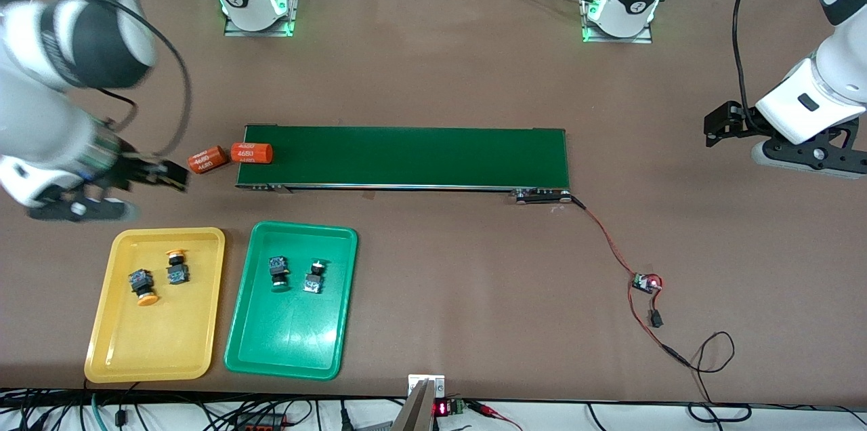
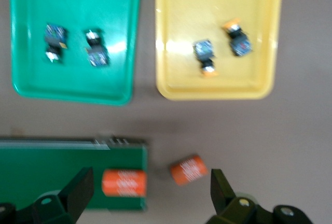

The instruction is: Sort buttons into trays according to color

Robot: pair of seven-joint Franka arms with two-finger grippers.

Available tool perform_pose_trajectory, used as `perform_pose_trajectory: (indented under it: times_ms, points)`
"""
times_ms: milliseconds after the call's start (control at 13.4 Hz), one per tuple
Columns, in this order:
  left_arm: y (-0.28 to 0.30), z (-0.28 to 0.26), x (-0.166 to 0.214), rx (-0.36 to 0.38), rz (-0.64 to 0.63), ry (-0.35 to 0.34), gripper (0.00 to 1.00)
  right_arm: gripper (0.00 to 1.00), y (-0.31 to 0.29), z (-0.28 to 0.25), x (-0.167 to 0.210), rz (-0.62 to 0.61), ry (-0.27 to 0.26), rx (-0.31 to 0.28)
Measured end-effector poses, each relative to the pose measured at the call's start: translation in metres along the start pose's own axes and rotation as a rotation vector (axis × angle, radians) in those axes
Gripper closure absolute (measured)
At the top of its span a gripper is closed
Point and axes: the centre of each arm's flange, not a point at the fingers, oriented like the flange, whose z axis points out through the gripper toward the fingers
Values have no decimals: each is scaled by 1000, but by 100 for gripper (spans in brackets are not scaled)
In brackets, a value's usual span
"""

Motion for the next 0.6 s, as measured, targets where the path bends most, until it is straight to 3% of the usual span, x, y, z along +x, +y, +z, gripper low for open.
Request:
perform_pose_trajectory:
  times_ms: [299,597]
  points:
    - [0,0,0,0,-1,1,0,0,51,-21,-44,33,-31,2]
    - [-5,-1,-1,0,-10,2,0,0,52,-14,-64,50,-67,4]
